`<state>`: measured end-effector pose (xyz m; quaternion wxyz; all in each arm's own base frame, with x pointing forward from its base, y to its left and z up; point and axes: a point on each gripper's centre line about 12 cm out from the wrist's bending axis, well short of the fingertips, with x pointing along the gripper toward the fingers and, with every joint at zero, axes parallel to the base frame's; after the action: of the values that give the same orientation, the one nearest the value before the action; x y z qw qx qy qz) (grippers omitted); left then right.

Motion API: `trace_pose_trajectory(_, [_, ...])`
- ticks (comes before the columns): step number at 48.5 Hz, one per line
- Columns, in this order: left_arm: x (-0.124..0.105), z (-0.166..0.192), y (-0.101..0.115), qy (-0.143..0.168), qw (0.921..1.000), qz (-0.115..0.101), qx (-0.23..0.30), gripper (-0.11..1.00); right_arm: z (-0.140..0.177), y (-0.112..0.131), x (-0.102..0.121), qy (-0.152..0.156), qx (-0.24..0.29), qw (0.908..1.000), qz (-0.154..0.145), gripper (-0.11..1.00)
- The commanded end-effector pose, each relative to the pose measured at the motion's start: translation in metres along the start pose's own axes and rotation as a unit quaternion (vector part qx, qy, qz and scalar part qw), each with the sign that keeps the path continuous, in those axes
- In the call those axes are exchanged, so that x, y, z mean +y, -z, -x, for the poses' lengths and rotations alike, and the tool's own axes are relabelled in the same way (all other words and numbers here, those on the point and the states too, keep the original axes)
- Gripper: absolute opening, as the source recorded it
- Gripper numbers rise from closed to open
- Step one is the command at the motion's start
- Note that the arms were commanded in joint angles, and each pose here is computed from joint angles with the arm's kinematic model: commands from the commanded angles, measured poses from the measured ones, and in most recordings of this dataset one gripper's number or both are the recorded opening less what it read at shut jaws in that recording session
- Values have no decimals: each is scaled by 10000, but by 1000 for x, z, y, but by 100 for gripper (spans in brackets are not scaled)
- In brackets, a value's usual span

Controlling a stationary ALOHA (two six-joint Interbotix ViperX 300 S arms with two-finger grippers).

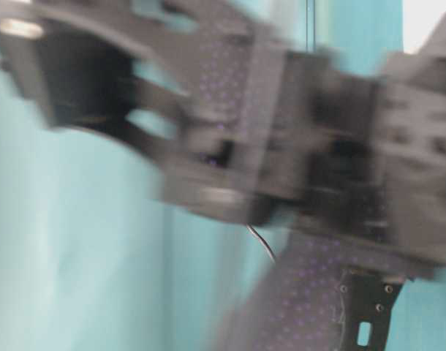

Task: Move the wooden board into place and insert the rod into its hole.
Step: 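Move the right gripper over the wooden dowel and lower toward it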

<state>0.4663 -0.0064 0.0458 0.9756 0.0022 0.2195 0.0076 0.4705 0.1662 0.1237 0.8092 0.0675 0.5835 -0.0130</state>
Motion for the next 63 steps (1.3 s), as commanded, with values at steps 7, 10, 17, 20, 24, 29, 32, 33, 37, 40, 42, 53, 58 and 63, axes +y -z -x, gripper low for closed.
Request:
trace_pose_trajectory(7, [-2, 0, -1, 16, 10000, -11, 39, 48, 8, -8, 5, -137, -223, 9997, -10, 91])
trace_pose_trajectory(10, [-3, 0, -2, 23, 10000, -7, 31, 48, 8, -9, 6, -172, -283, 9994, -26, 91])
trace_pose_trajectory(17, [-3, 0, -2, 23, 10000, -7, 31, 48, 6, -9, 7, -189, -299, 9994, -38, 86])
trace_pose_trajectory(20, [-3, 0, -1, 23, 10000, -15, 46, 48, 6, -8, 6, -174, -282, 9994, -39, 78])
trace_pose_trajectory(24, [-3, 0, -1, 23, 10000, -7, 46, 48, 3, -7, 6, -159, -237, 9996, -36, 67])
trace_pose_trajectory(29, [-3, 0, -1, 23, 10000, -7, 46, 48, 0, -3, 5, -161, -183, 9997, -98, 65])
trace_pose_trajectory(32, [-3, 0, -1, 23, 10000, -7, 46, 48, -2, -1, 5, -167, -162, 9996, -146, 65])
trace_pose_trajectory(33, [-3, 0, -1, 23, 10000, -7, 46, 48, -2, -1, 4, -162, -156, 9996, -160, 65])
trace_pose_trajectory(37, [-3, 0, -1, 30, 10000, -10, 46, 48, -4, 1, 4, -178, -173, 9995, -198, 64])
trace_pose_trajectory(40, [-3, 0, 0, 23, 10000, -8, 54, 48, -5, 1, 3, -185, -186, 9994, -227, 64])
trace_pose_trajectory(42, [-3, 0, 0, 23, 10000, -8, 61, 48, -6, 1, 3, -193, -199, 9993, -234, 63])
trace_pose_trajectory(53, [-3, 1, 1, 23, 10000, -8, 69, 48, -5, -1, 4, -237, -271, 9990, -273, 63])
trace_pose_trajectory(58, [-3, 0, 0, 23, 10000, -8, 61, 48, -6, 0, 5, -236, -263, 9990, -288, 63])
trace_pose_trajectory(63, [-3, 1, 1, 23, 10000, -8, 77, 48, -5, 0, 6, -243, -268, 9989, -281, 63])
